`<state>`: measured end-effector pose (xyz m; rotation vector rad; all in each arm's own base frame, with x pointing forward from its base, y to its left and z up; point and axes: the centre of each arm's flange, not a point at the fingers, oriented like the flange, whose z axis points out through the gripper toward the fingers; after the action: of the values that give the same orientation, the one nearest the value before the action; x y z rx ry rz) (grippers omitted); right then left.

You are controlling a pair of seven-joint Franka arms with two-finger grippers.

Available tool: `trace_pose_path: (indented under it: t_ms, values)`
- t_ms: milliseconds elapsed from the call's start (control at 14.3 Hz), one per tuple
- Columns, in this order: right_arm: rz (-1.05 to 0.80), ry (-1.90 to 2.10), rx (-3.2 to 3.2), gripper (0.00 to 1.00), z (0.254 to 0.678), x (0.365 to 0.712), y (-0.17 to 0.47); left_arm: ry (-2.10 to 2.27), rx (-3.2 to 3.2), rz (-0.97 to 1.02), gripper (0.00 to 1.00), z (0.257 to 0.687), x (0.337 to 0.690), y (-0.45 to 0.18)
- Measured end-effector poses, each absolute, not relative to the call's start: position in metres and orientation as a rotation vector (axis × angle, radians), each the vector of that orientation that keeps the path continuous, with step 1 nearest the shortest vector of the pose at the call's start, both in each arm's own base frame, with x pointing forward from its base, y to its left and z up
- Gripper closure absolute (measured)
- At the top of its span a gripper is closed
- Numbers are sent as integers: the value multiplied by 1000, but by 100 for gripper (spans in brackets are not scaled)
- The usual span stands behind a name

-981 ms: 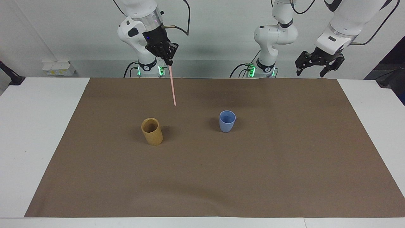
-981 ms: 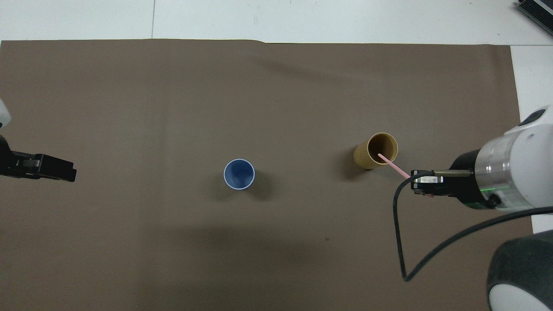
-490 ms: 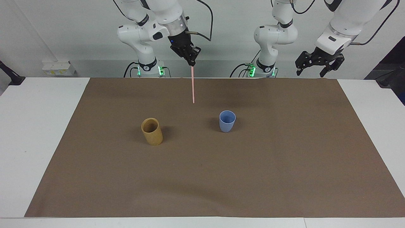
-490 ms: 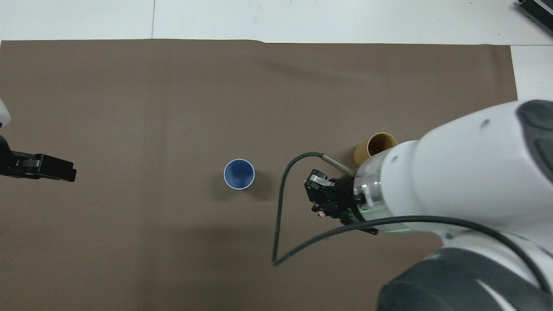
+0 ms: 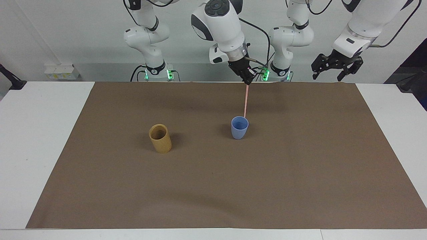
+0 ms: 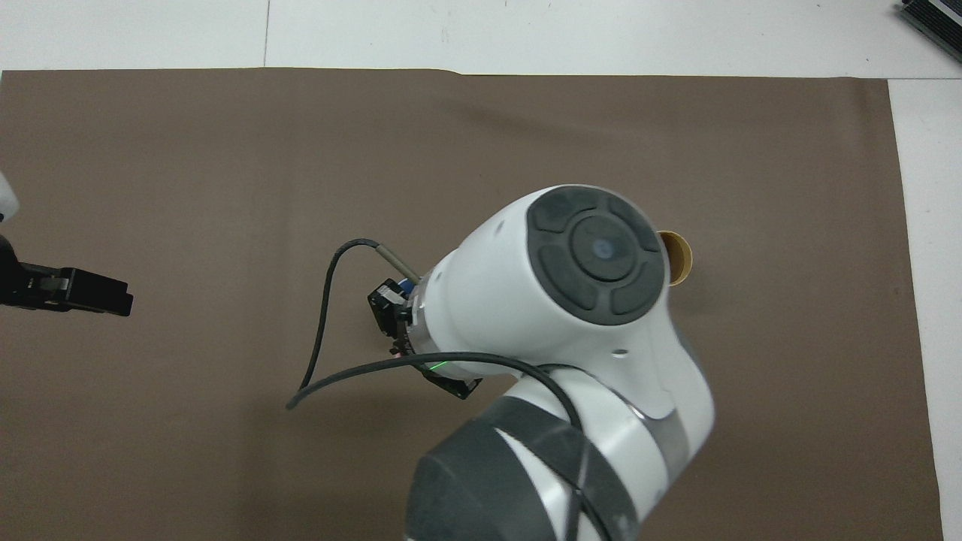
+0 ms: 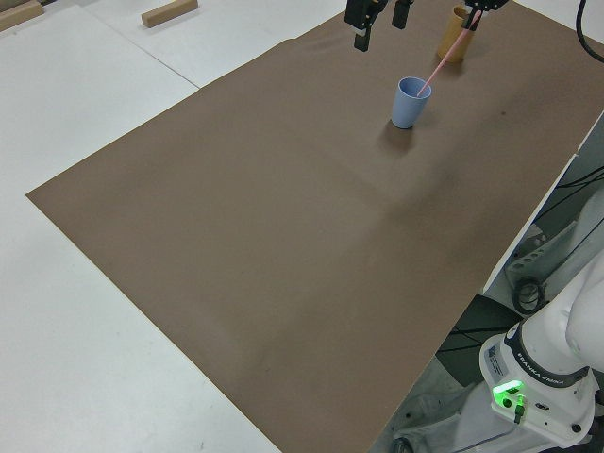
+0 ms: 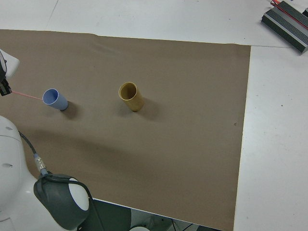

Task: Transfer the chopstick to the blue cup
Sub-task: 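Carry the pink stick with the right gripper over the blue cup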

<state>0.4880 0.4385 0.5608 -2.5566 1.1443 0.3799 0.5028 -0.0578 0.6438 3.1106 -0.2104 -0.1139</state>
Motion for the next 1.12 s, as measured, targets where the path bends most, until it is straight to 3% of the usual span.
trace_pose_path:
  t_ms: [1121]
  values:
    - [390, 1246, -2529, 92, 523, 518, 418, -210, 3111, -114, 0, 644, 503, -58]
